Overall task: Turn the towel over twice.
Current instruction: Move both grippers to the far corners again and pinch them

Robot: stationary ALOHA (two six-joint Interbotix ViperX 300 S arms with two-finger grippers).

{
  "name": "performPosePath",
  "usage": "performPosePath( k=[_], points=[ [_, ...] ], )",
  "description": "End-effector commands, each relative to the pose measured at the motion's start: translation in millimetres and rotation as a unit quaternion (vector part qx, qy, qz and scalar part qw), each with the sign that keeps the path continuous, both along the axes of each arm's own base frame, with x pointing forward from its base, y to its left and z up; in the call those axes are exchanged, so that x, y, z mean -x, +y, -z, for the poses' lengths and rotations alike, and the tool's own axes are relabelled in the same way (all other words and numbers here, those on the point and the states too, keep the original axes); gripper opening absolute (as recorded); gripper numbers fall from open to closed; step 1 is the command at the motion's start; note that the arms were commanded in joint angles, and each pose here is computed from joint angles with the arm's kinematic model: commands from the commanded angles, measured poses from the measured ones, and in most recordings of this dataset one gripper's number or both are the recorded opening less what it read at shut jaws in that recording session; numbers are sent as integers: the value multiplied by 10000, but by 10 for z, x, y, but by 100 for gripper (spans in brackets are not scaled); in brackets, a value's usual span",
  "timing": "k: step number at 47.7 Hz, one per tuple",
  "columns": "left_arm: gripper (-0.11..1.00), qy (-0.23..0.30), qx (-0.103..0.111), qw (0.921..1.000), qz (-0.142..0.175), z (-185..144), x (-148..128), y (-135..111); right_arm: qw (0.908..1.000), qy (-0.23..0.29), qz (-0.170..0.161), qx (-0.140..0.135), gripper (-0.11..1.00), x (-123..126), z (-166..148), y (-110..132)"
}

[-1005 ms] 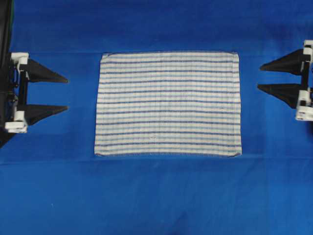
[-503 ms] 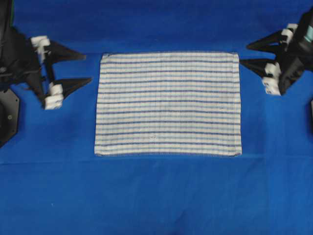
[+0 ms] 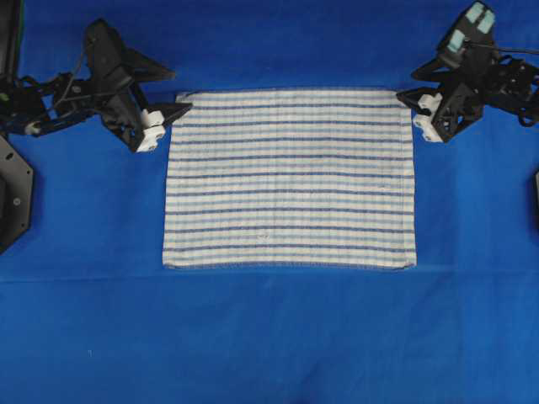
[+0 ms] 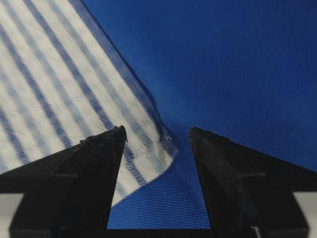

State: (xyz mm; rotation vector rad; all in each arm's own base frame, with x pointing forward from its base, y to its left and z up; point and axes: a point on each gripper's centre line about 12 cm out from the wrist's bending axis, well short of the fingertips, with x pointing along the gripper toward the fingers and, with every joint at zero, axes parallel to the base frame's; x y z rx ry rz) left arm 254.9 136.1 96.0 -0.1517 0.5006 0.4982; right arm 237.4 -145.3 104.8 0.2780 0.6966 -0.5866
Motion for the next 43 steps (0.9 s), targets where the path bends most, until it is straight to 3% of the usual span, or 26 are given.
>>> performPosePath(
  k=[1,19,26,30,36,40,43],
  points=[
    [74,-58,-54,9999,-87,18,-47,91,9999,-56,45,81,63,-50,7,-71],
    [74,209,83,9997,-121,236,-100,147,9999,96,121,2,63,-36,142,-108],
    [68,268,118,9995,-151,253,-83,159,9999,100,119,-5,60,-50,140,-116],
    [54,354,152,9992,-142,285,-77,155,9999,138,96,-5,45,-52,155,-116],
    [27,583,90,9983,25,346,-75,114,9998,198,88,-38,8,-43,191,-110],
    [10,642,29,9979,119,349,-81,87,9997,222,86,-57,5,-36,198,-104],
    [4,648,18,9978,127,349,-81,87,9996,234,95,-79,5,-33,202,-102]
  ],
)
